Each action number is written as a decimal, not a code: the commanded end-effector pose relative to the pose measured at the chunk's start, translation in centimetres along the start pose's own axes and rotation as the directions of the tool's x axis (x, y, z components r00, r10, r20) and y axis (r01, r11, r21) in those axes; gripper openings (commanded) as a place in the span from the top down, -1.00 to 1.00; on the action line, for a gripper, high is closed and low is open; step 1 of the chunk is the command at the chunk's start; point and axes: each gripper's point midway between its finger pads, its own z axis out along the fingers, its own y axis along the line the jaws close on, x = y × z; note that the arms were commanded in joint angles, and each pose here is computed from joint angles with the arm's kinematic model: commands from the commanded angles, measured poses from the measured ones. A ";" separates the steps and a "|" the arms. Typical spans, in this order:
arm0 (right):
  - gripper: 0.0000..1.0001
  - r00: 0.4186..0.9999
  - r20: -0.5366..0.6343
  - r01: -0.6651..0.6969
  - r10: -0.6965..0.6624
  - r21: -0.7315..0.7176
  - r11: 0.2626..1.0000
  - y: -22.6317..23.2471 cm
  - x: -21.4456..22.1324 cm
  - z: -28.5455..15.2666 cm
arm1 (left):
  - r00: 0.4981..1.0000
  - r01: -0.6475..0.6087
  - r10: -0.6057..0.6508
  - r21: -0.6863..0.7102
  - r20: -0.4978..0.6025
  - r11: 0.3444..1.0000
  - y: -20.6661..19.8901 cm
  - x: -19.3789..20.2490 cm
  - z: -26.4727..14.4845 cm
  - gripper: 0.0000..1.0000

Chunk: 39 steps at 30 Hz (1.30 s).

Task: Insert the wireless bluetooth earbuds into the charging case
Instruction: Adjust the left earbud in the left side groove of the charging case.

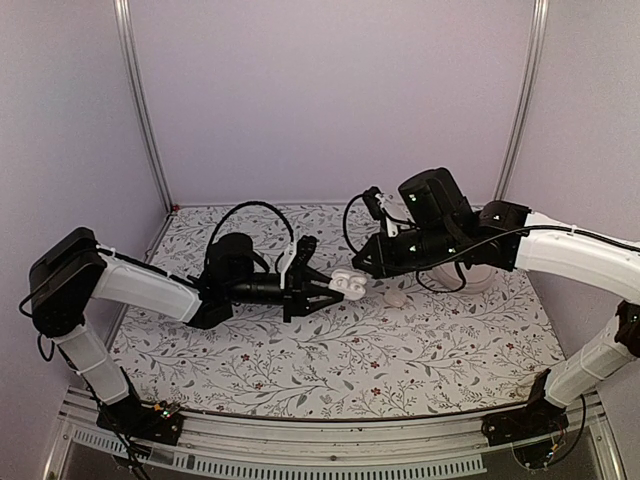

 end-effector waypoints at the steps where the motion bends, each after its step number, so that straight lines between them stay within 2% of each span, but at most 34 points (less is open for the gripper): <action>1: 0.85 0.999 0.012 0.034 -0.034 -0.057 0.998 1.4 -0.5 -0.3 | 0.998 -0.040 0.040 0.007 0.039 0.999 -0.3 -1.5 -0.5 1.00; 5: 0.81 0.999 -0.026 0.033 -0.036 -0.116 0.993 2.9 0.4 0.4 | 0.998 -0.045 0.045 0.005 0.040 0.999 -0.3 -1.7 -0.6 1.00; 10: 0.74 0.999 -0.048 0.015 -0.022 -0.123 0.992 2.9 1.1 0.7 | 0.998 -0.049 0.049 0.011 0.040 0.999 -0.5 -1.7 -0.6 1.00; 24: 0.71 0.997 -0.050 -0.064 0.060 -0.076 0.995 1.7 1.0 1.5 | 0.995 -0.090 0.089 0.027 0.032 0.996 -1.4 -1.8 -0.5 1.00; 34: 0.77 0.995 -0.093 -0.045 0.041 -0.034 0.998 1.3 2.0 2.5 | 0.993 -0.111 0.111 -0.014 0.042 0.994 -1.0 -2.6 -0.6 1.00; 39: 0.77 0.996 -0.079 -0.053 0.051 -0.013 0.999 1.1 1.7 2.5 | 0.992 -0.115 0.116 -0.022 0.045 0.993 -0.9 -2.9 -0.5 1.00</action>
